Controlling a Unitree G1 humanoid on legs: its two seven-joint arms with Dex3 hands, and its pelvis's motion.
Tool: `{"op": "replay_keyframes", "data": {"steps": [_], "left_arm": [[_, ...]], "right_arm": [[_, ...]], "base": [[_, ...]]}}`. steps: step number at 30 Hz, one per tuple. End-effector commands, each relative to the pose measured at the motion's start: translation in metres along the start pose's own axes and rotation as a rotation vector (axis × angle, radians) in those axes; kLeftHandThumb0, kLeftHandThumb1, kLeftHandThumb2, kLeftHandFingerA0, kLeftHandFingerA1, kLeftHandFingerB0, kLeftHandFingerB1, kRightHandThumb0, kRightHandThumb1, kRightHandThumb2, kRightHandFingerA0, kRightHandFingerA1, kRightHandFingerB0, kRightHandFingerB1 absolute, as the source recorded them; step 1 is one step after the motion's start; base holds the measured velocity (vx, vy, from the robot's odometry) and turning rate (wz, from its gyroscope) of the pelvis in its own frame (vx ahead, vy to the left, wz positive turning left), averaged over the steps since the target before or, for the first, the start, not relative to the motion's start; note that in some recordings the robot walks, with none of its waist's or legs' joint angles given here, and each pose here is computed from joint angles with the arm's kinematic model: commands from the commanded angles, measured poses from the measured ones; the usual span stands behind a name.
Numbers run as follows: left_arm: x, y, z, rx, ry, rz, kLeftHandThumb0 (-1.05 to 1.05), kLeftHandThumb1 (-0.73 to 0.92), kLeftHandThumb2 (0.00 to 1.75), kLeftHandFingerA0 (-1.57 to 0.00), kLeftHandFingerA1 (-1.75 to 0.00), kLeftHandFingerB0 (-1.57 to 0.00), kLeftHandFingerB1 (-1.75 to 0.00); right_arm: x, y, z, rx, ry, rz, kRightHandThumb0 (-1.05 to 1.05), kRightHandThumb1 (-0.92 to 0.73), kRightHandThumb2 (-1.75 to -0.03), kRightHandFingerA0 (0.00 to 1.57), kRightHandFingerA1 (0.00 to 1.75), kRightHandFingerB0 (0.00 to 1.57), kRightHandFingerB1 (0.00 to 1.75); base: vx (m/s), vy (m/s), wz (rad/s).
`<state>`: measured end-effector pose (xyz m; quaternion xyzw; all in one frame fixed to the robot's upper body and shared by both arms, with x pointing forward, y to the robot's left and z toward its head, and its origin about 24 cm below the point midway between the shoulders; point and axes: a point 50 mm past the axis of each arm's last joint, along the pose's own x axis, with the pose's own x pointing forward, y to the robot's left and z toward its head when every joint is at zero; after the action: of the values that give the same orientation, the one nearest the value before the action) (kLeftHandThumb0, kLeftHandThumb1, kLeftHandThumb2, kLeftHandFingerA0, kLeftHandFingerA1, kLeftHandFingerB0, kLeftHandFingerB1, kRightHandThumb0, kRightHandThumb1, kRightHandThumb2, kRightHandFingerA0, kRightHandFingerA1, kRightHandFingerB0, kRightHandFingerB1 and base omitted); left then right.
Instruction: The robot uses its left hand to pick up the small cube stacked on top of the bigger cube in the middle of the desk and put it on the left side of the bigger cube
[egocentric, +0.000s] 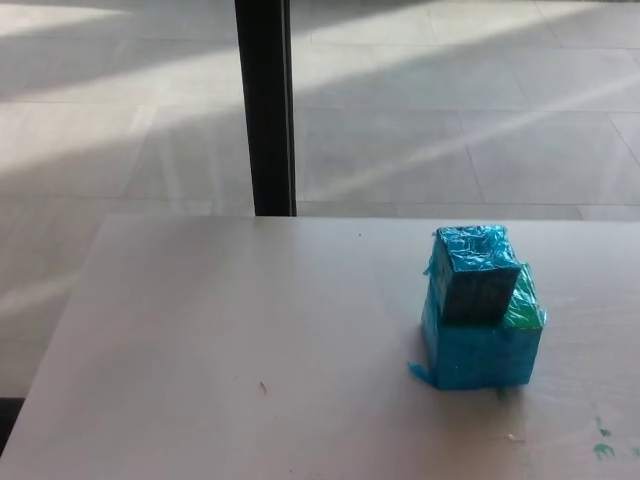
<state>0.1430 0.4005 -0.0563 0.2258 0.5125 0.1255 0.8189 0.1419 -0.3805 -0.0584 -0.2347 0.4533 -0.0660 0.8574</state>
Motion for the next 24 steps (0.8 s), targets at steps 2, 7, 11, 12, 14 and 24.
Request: {"op": "replay_keyframes", "data": {"steps": [2,7,11,12,14,24], "left_arm": [[-0.012,0.037,0.022,-0.238,-0.069,0.185,-0.62,0.59,0.93,-0.30,-0.63,-0.12,-0.49],[-0.032,0.068,0.083,-0.329,-0.284,0.224,-0.64,0.59,0.88,-0.11,-0.59,-0.07,-0.45],[-0.061,0.093,0.157,-0.131,-0.451,0.274,-0.69,0.61,0.94,-0.18,-0.60,-0.07,-0.44],[-0.067,0.095,0.169,-0.118,-0.485,0.266,-0.68,0.61,0.92,-0.11,-0.56,-0.06,-0.43],[-0.079,0.100,0.194,-0.090,-0.548,0.280,-0.63,0.77,0.63,-0.12,-0.51,-0.15,-0.30],[-0.172,0.092,0.335,0.297,-0.825,0.446,-0.67,0.76,0.63,-0.60,-0.67,-0.23,-0.32]], "right_arm": [[-0.005,-0.003,-0.001,-0.016,0.002,0.035,-0.47,-0.54,-0.86,0.52,0.61,0.33,0.48],[-0.004,-0.004,-0.007,0.013,0.010,0.026,-0.47,-0.53,-0.86,0.54,0.63,0.33,0.49],[-0.006,-0.007,-0.001,-0.010,0.003,0.027,-0.47,-0.54,-0.87,0.53,0.62,0.33,0.49],[-0.005,-0.007,-0.002,-0.006,0.003,0.029,-0.47,-0.54,-0.86,0.53,0.62,0.32,0.48],[-0.005,-0.006,-0.002,0.002,0.002,0.029,-0.46,-0.54,-0.86,0.52,0.62,0.33,0.49],[-0.006,-0.010,-0.002,-0.023,0.012,0.026,-0.47,-0.53,-0.86,0.53,0.62,0.33,0.48]], "base": [[0.00,0.000,0.00],[0.00,0.000,0.00],[0.00,0.000,0.00],[0.00,0.000,0.00],[0.00,0.000,0.00],[0.00,0.000,0.00]]}}
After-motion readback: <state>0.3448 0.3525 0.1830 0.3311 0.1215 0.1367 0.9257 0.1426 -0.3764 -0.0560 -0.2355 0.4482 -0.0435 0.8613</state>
